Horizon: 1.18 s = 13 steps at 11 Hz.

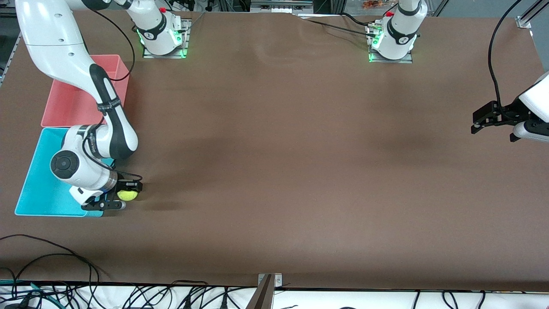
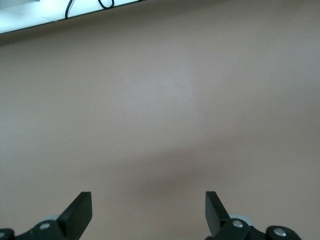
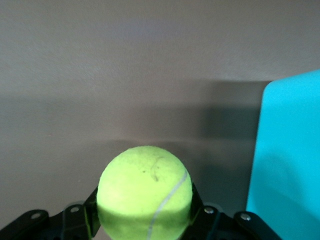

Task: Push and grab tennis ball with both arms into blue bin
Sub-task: 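Lift the ball with the right gripper over the cyan bin and release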

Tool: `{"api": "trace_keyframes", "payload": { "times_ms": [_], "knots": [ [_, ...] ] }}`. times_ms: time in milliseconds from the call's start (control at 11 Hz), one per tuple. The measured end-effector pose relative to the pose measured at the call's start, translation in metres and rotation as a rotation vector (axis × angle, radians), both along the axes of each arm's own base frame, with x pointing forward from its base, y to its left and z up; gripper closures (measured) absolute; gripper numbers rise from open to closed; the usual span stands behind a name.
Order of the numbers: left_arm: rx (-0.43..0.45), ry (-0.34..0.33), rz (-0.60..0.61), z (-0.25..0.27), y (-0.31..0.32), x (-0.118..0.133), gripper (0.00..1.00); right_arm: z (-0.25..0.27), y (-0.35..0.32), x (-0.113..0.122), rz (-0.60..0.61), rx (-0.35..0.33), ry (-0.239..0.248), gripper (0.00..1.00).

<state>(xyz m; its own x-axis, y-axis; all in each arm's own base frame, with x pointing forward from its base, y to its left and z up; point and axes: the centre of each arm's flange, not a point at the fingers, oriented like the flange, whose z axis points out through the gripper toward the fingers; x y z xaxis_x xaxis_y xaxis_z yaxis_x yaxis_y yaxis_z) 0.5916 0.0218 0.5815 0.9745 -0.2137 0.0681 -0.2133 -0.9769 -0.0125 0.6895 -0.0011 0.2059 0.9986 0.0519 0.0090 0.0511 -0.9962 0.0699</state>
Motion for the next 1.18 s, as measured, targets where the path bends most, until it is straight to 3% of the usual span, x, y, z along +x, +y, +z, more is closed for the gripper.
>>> {"api": "trace_keyframes", "payload": {
  "times_ms": [273, 636, 818, 1000, 1182],
  "knots": [
    [0.0, 0.0, 0.0, 0.001, 0.0, 0.0, 0.0, 0.062, -0.004, 0.003, -0.017, -0.009, 0.075, 0.34],
    [-0.001, 0.013, -0.002, 0.002, -0.001, -0.004, 0.0, 0.144, -0.076, -0.025, 0.018, -0.041, 0.223, 0.35],
    [-0.001, 0.009, -0.002, 0.005, -0.001, -0.005, 0.0, 0.138, -0.136, -0.044, 0.062, -0.038, 0.279, 0.35],
    [-0.001, 0.005, -0.004, 0.008, -0.001, -0.007, 0.0, 0.106, -0.18, -0.068, 0.056, 0.009, 0.329, 0.35],
    [-0.001, -0.001, -0.009, 0.013, -0.002, -0.009, 0.0, 0.066, -0.196, -0.087, 0.052, 0.054, 0.336, 0.35]
  ]
}}
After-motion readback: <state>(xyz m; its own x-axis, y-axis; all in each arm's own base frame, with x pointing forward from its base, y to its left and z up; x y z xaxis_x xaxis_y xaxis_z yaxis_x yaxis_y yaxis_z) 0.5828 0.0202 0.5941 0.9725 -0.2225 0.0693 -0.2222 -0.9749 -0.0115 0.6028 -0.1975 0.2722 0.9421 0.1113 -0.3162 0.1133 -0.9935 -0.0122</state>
